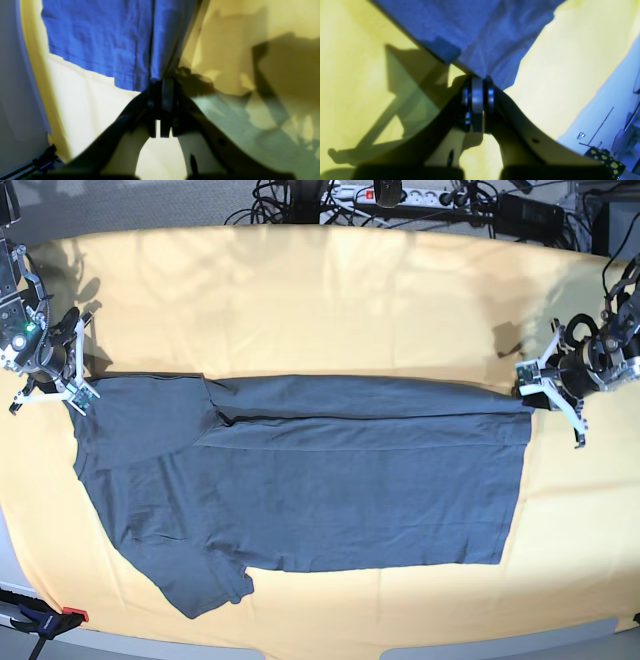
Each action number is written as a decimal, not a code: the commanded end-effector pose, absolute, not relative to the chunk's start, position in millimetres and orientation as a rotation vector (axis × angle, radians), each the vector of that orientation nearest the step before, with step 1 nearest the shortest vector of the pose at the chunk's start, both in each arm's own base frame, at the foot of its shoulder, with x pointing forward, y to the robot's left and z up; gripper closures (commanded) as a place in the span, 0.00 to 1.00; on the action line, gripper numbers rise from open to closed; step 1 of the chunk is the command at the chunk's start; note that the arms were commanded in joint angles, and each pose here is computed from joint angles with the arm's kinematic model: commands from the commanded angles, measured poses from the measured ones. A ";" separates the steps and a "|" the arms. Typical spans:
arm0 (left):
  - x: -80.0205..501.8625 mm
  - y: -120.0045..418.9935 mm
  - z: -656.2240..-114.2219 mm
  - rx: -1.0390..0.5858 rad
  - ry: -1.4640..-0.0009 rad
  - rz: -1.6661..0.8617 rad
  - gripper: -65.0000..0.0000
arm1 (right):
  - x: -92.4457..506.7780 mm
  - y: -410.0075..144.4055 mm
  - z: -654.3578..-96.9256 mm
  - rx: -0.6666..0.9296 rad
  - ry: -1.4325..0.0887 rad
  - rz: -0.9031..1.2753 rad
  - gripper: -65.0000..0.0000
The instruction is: Fold the T-shirt properly
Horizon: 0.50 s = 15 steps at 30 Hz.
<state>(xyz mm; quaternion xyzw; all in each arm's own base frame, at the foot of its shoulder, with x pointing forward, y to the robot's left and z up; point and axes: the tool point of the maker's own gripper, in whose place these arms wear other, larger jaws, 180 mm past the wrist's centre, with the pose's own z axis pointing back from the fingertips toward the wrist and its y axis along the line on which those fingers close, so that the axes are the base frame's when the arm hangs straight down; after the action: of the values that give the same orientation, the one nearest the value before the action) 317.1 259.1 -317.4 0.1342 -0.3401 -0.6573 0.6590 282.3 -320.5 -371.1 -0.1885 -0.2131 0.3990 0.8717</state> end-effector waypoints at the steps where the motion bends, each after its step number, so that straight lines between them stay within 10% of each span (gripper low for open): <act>1: 333.6 265.9 -291.8 0.374 -0.820 -1.488 1.00 | 295.7 -331.6 -352.5 -0.450 -0.476 0.834 1.00; 15: 308.5 251.1 -269.2 0.255 -0.758 -1.609 1.00 | 284.8 -308.8 -322.6 -0.327 -0.452 0.933 1.00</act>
<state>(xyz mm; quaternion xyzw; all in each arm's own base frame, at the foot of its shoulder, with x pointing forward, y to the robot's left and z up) 301.0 245.6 -284.4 0.0934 -0.3215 -0.7012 0.6295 275.8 -301.8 -337.4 -0.1363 -0.2037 0.4410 0.8634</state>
